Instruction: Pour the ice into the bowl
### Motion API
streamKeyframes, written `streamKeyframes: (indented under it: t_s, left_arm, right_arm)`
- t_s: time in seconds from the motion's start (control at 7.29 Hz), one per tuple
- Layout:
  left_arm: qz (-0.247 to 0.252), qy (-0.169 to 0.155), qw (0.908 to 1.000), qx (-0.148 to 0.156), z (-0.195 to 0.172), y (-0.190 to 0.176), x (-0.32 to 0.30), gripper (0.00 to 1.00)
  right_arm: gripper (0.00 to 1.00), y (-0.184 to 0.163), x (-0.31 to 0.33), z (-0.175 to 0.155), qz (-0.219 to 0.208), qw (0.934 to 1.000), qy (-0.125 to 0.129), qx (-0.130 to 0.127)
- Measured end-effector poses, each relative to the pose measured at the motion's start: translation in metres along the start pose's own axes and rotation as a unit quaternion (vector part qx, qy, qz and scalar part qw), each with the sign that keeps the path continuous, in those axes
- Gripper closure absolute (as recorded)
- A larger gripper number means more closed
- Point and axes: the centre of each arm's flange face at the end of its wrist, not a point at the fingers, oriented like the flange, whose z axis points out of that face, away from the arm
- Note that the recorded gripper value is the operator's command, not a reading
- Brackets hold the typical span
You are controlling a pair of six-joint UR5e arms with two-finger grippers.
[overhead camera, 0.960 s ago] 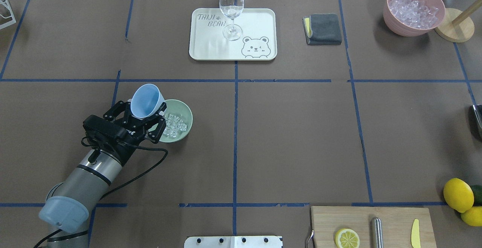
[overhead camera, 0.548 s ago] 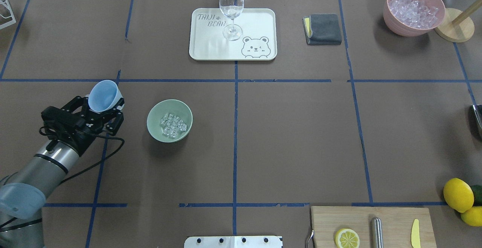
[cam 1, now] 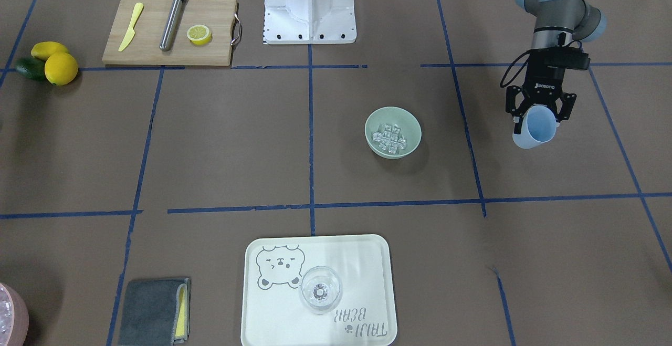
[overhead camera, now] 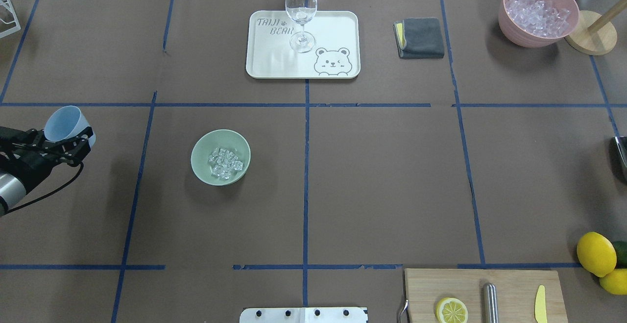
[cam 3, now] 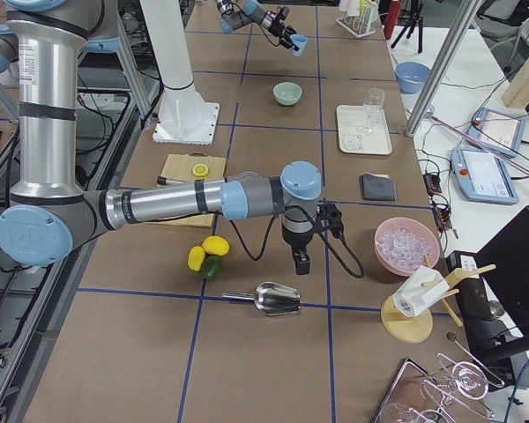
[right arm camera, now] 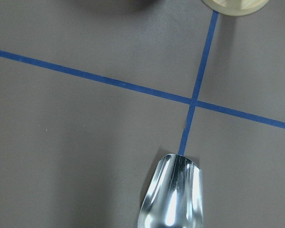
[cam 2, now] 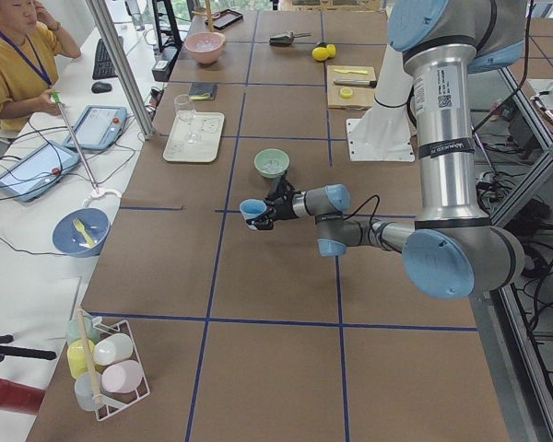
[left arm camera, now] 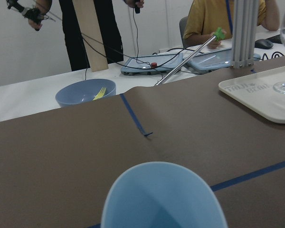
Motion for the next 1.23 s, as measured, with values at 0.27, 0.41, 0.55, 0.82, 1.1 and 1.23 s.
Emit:
streamKeyframes:
  t_s: [0.27, 0.41, 0.55, 0.82, 1.1, 1.23]
  left_arm:
    - [-0.059, -0.030, 0.9977, 0.015, 0.006, 0.025, -0.047, 1.00]
    - [-0.064, -0.045, 0.9961, 0.041, 0.008, 0.030, -0.063, 1.00]
    - [-0.065, -0.054, 0.9948, 0.057, 0.009, 0.030, -0.070, 1.00]
    - [-0.062, -0.060, 0.9940, 0.067, 0.009, 0.032, -0.073, 1.00]
    - [-0.056, -0.065, 0.9943, 0.063, 0.011, 0.039, -0.077, 0.90]
    - [-0.053, -0.067, 0.9945, 0.060, 0.012, 0.043, -0.079, 0.86]
  right_arm:
    - [0.00, 0.001, 0.001, 0.001, 0.001, 1.0000, 0.000, 0.001]
    - [0.00, 0.001, 0.001, 0.001, 0.002, 1.0000, 0.000, 0.001]
    - [0.00, 0.002, 0.001, 0.001, 0.002, 1.0000, 0.000, 0.001]
    - [0.00, 0.002, 0.001, 0.001, 0.002, 1.0000, 0.000, 0.001]
    - [0.00, 0.002, 0.002, 0.001, 0.002, 1.0000, 0.000, 0.001]
    - [0.00, 0.002, 0.002, 0.001, 0.002, 1.0000, 0.000, 0.001]
